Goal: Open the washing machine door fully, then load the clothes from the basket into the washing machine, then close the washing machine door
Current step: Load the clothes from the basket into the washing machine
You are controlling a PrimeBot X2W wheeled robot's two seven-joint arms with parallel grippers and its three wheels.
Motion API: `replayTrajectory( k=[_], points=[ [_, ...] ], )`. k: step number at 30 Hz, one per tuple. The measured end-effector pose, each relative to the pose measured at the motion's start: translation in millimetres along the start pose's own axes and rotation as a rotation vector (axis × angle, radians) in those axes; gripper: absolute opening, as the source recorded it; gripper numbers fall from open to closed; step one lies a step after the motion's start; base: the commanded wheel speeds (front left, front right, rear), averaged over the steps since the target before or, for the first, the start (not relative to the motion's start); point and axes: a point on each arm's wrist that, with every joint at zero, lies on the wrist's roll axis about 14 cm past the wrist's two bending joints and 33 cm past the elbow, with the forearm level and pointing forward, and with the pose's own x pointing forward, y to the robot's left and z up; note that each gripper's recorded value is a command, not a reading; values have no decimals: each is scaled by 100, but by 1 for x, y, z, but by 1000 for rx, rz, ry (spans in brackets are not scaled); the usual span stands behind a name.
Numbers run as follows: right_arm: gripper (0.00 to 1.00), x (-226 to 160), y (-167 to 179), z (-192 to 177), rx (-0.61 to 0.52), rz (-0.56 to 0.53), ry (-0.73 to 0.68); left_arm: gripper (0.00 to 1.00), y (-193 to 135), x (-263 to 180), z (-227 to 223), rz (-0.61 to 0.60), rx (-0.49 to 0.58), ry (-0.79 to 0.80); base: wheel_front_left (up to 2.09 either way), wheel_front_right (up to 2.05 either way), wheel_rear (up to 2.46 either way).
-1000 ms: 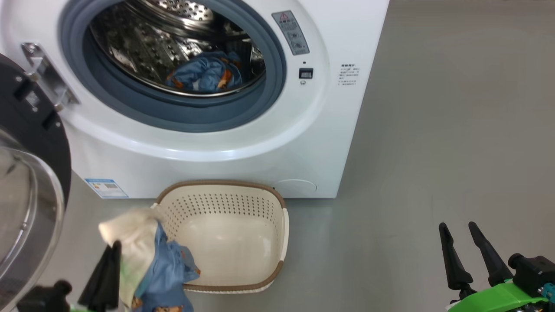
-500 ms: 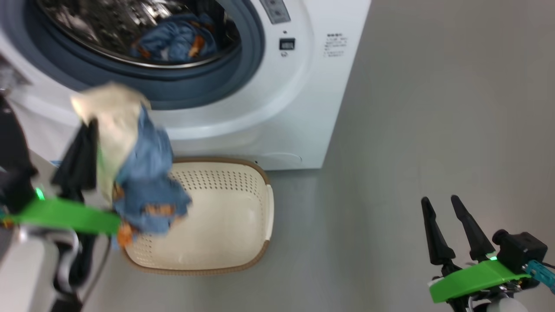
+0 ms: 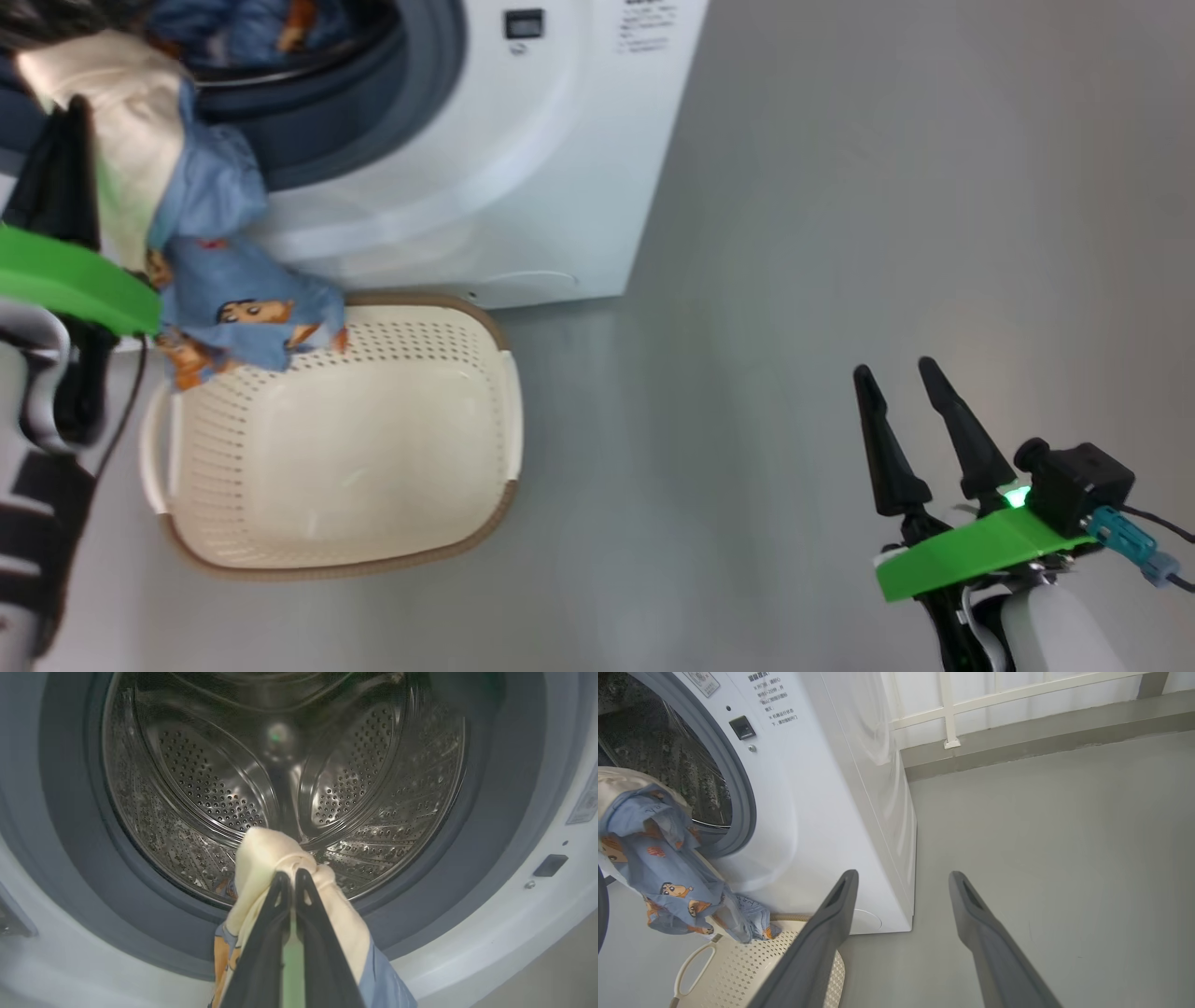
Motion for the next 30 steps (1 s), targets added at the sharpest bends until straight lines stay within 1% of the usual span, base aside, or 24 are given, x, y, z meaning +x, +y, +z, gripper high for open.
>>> replayTrajectory(
  k=[5,12,15,19,22,25,30],
  points=[
    [100,2,-7,-5,-14,-20,16,0,3,27,-26,-2,8,79,0,0,0],
    [100,3,-17,-8,-29,-47,26,0,15,61,-43,14,45,136,0,0,0],
    [100,3,-22,-12,-35,-62,38,0,16,82,-29,6,54,89,0,0,0],
    [100,7,-28,-14,-44,-75,42,0,19,106,2,-1,71,-20,0,0,0],
    [100,6,-31,-19,-48,-85,56,0,16,113,5,-12,86,-55,0,0,0],
    [100,5,-32,-19,-48,-89,58,0,12,116,-7,-19,98,-39,0,0,0],
    [100,4,-32,-15,-50,-88,50,0,7,110,-51,-26,103,68,0,0,0]
  ],
)
